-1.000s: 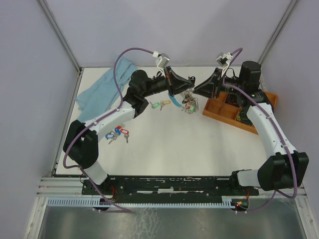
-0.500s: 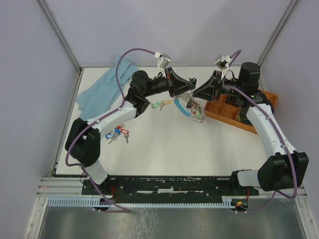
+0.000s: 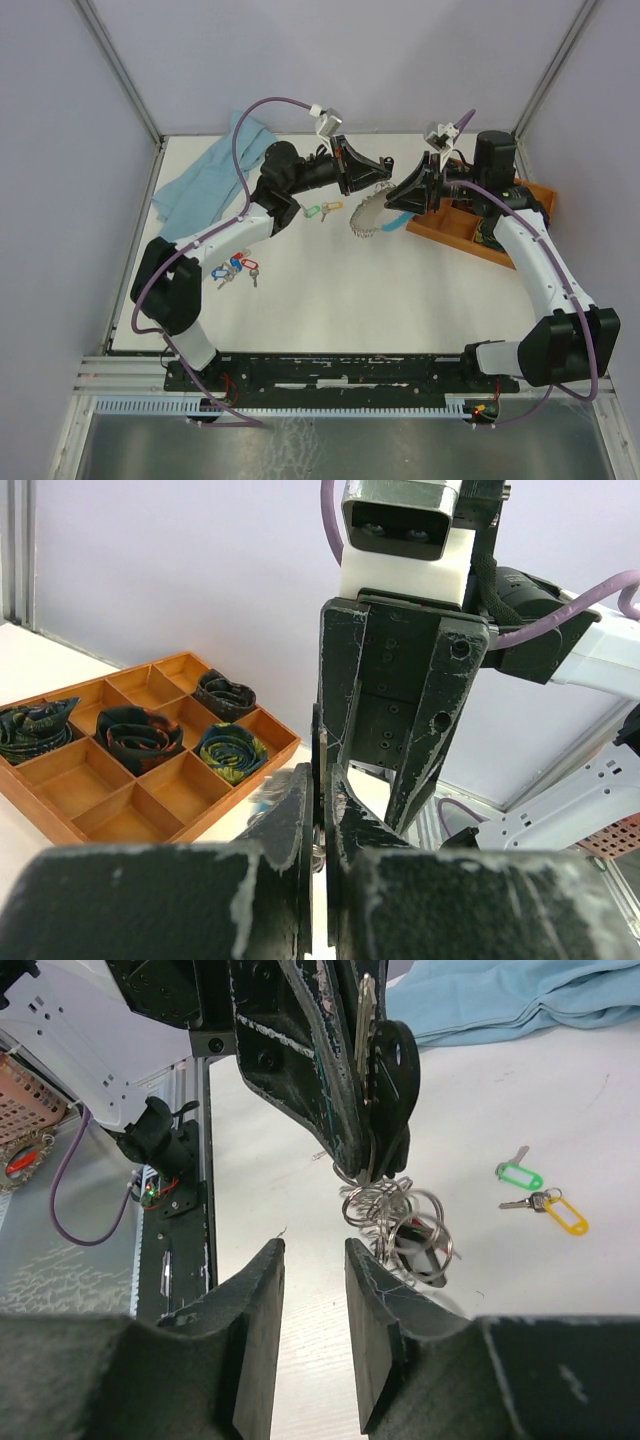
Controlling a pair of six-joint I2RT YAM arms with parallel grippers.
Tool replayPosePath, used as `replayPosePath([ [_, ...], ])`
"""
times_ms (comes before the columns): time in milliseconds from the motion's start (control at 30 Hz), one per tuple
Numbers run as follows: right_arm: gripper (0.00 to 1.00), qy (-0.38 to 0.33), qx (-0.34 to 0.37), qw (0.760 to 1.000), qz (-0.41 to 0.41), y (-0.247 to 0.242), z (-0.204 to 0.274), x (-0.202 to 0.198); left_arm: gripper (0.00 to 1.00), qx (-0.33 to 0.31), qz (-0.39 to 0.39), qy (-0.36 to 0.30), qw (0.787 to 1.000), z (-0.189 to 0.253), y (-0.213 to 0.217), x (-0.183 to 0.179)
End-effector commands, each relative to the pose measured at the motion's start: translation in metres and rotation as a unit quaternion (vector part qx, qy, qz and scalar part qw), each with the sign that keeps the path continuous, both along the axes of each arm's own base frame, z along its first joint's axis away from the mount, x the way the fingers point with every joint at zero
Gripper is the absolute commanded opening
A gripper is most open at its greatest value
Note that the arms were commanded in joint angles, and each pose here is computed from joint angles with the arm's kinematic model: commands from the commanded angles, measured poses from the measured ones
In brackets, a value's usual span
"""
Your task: Remove the keys from the keyring
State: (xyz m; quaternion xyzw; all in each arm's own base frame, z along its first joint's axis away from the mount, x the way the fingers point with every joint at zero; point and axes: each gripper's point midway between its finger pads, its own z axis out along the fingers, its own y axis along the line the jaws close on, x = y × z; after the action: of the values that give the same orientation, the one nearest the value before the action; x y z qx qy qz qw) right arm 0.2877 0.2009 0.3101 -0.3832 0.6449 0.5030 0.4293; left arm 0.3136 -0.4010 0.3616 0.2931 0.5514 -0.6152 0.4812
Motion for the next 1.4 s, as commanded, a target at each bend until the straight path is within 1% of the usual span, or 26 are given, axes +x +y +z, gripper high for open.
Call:
replayPosePath([
  [0,0.4,-0.045,0.002,0.999,0.009,0.002,0.016,-0.005,0.03,-0.044,-0.006,-0.04,0.998,0.039,0.003,-0.008],
  [167,0.43,-0.052,-0.023,0.997,-0.051,-0.008,0.017,0.012,0.03,-0.045,-0.015,-0.042,0.998,0.04,0.003,-0.011],
  [300,0.46,-0.053,-0.02,0.997,-0.057,-0.01,0.021,0.012,0.03,-0.047,-0.023,-0.045,0.998,0.042,0.003,-0.014],
  [467,0.51,-0.06,-0.012,0.997,-0.042,-0.009,0.025,0.006,0.03,-0.051,-0.037,-0.045,0.997,0.042,0.002,-0.018],
  [733,0.52,-0.059,0.006,0.998,0.0,-0.002,0.02,-0.005,0.03,-0.056,-0.045,-0.042,0.997,0.043,0.001,-0.02],
  [1100,0.51,-0.067,0.02,0.996,0.06,0.006,0.021,-0.025,0.03,-0.061,-0.034,-0.037,0.997,0.044,0.003,-0.017],
  [1367,0.52,-0.077,0.016,0.994,0.071,0.005,0.022,-0.03,0.03,-0.062,-0.034,-0.037,0.997,0.044,0.003,-0.018],
])
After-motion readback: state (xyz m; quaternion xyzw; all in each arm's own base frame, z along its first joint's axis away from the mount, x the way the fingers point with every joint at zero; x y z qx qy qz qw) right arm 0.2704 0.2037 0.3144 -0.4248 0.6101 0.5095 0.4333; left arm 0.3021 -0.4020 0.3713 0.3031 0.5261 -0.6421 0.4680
